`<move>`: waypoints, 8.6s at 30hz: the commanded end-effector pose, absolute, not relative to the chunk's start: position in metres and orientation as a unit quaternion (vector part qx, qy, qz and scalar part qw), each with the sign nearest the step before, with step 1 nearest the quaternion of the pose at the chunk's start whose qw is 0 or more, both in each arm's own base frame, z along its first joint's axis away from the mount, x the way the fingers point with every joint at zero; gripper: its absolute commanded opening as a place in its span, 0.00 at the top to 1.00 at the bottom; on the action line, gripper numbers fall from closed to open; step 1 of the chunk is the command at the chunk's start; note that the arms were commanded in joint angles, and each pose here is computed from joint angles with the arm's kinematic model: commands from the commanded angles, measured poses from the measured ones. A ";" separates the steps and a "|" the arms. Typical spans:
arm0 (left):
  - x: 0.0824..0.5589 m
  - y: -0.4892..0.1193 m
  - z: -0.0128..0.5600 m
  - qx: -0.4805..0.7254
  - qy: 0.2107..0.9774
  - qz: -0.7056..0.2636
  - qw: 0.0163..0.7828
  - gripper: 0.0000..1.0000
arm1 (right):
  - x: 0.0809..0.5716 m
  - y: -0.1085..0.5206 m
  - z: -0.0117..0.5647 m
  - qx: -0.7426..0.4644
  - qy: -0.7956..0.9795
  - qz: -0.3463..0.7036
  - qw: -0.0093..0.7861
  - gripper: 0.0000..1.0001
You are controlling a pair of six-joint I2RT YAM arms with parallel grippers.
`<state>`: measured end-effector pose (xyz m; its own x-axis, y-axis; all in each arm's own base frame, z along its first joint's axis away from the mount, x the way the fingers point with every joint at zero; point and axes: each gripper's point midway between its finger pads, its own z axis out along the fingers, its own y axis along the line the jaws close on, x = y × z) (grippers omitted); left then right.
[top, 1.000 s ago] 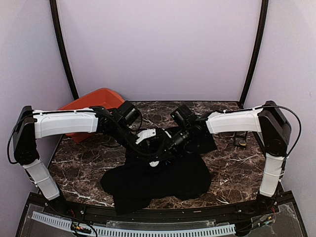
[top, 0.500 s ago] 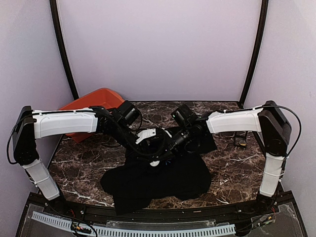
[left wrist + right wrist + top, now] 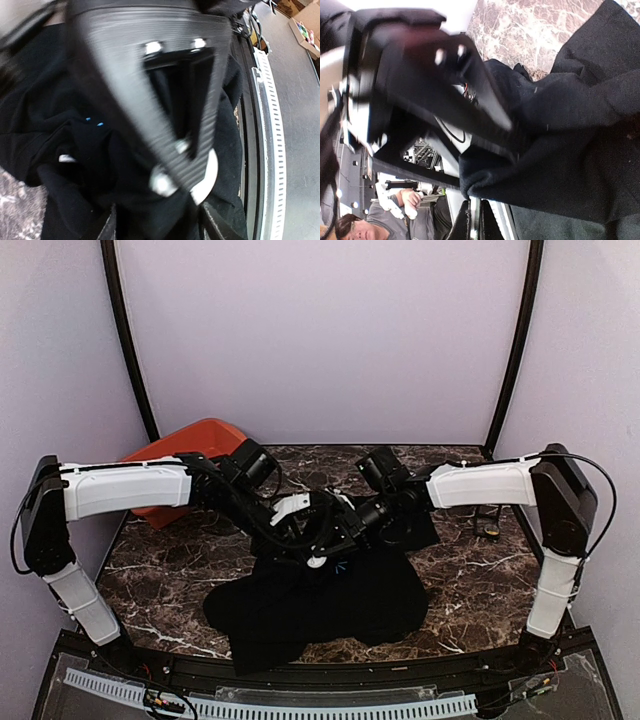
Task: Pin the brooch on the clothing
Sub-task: Pin the flattened clothing onto the flattened clothing, then place the clothing with brooches at the center of the board, then smooth out the clothing with brooches at the center of the board.
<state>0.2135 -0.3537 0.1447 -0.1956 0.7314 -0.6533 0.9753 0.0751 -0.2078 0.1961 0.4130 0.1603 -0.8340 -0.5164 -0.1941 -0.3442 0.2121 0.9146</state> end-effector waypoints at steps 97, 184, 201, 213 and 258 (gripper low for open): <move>0.442 -0.214 0.133 0.309 0.899 0.044 0.308 0.99 | 0.537 0.215 0.070 0.001 -0.962 -0.073 -0.263 1.00; 0.508 -0.232 0.105 0.254 0.923 -0.055 0.284 0.12 | 0.286 0.346 0.126 0.269 -0.936 -0.128 -0.190 0.34; 0.378 -0.298 0.125 0.317 0.897 -0.124 0.283 0.01 | 0.354 0.323 0.173 0.164 -0.930 -0.169 -0.282 0.32; 0.375 -0.313 0.061 0.292 0.915 -0.119 0.250 0.05 | 0.316 0.368 0.150 0.208 -0.911 -0.243 -0.261 0.34; 0.387 -0.322 0.013 0.240 0.930 -0.195 0.200 0.52 | 0.253 0.439 0.011 0.245 -0.944 -0.149 -0.167 1.00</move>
